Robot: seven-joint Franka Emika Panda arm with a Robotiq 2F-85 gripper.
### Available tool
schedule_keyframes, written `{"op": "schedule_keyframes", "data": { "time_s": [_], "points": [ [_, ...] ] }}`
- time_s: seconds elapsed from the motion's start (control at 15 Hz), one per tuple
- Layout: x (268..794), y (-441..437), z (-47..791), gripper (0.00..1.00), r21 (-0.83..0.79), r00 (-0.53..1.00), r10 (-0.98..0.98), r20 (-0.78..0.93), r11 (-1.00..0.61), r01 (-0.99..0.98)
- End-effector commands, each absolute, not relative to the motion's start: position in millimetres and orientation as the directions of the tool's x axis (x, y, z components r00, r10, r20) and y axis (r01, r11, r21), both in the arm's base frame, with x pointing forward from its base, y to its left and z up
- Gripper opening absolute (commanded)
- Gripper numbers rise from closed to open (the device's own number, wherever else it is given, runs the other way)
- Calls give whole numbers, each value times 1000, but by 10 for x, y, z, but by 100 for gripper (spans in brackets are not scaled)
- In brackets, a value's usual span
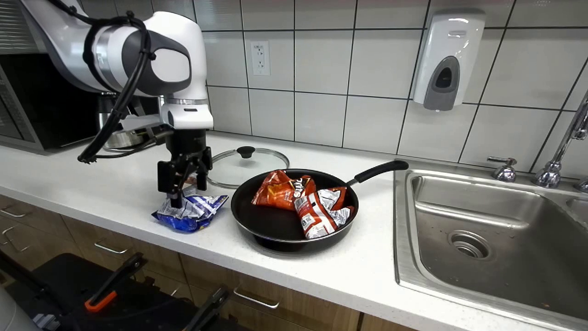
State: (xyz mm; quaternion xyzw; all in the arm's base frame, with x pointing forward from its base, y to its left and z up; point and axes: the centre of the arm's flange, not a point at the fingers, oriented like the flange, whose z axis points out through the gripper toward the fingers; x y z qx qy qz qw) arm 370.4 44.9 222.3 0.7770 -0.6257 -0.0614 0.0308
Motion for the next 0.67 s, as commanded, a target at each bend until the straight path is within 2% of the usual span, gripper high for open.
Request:
{"op": "schedule_keyframes", "data": {
  "time_s": [0.0, 0.13, 0.2, 0.27, 0.6],
  "points": [
    [3761, 467, 2164, 100, 112, 193, -980, -51, -197, -974],
    [3766, 462, 2149, 100, 112, 193, -980, -52, -197, -974],
    [3769, 460, 2143, 75, 112, 193, -980, -51, -197, -974],
    [3771, 456, 2139, 74, 112, 194, -980, -51, -198, -974],
    [3789, 439, 2119, 34, 111, 191, -980, -56, -197, -974]
  ]
}}
